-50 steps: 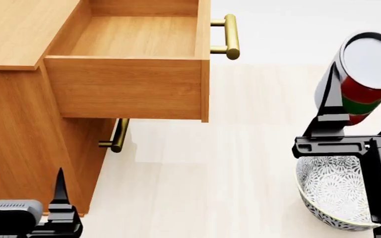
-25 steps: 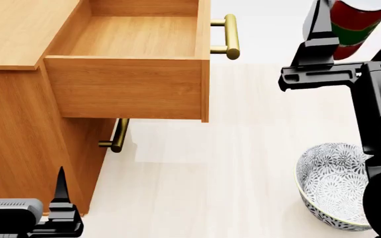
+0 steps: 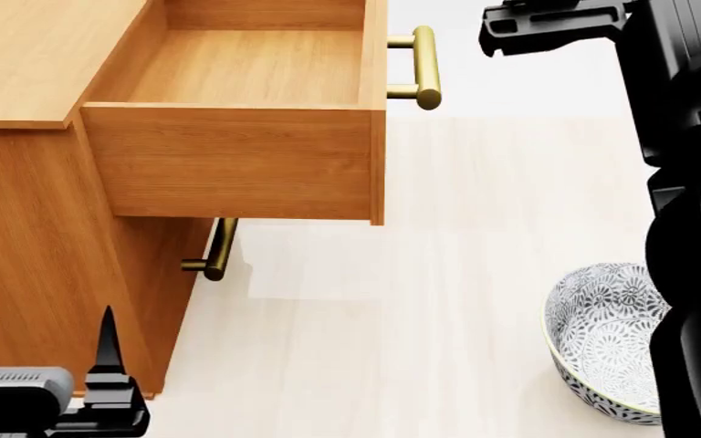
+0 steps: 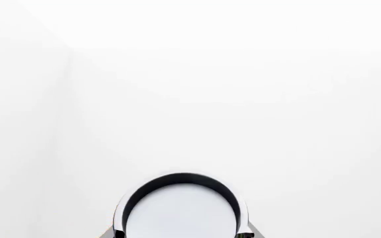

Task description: Put the ketchup in the top drawer of the cabinet.

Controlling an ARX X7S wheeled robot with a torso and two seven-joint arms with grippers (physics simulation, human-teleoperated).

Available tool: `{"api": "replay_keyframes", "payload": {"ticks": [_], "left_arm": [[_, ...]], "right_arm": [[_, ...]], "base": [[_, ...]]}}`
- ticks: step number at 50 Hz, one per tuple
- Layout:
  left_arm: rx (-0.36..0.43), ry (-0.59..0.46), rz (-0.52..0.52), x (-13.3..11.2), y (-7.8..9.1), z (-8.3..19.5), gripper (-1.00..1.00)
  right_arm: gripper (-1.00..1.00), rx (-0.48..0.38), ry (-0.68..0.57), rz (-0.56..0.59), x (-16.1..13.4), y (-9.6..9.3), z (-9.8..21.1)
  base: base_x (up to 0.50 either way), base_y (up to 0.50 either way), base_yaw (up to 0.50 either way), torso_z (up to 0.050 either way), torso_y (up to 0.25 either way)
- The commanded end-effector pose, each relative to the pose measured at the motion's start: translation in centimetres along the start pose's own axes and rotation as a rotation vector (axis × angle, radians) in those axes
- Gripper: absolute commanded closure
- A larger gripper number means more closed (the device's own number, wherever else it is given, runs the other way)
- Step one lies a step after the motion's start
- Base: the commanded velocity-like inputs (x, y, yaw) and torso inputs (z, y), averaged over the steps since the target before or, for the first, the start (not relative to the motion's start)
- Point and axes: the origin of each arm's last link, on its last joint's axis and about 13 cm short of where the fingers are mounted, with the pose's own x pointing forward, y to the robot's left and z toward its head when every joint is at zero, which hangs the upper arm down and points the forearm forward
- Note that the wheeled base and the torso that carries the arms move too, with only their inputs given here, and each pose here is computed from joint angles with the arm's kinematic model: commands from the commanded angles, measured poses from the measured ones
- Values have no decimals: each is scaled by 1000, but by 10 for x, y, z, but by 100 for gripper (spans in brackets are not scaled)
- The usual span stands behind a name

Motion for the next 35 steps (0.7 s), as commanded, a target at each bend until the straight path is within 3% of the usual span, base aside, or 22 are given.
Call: {"api": "replay_keyframes", "payload": {"ticks": [1, 13, 35], "left_arm": [[-2, 0, 2, 0, 0, 0, -100], [1, 4, 2, -1, 1, 0, -100], [-2, 4, 8, 0, 2, -1, -100]], "right_arm": [[100, -38, -11, 18, 23, 1, 8], [100, -19, 15, 32, 47, 2, 7], [100, -69, 36, 79, 107, 13, 12]], "base": [[0, 0, 0, 0, 0], [0, 0, 0, 0, 0], [0, 0, 0, 0, 0]]}}
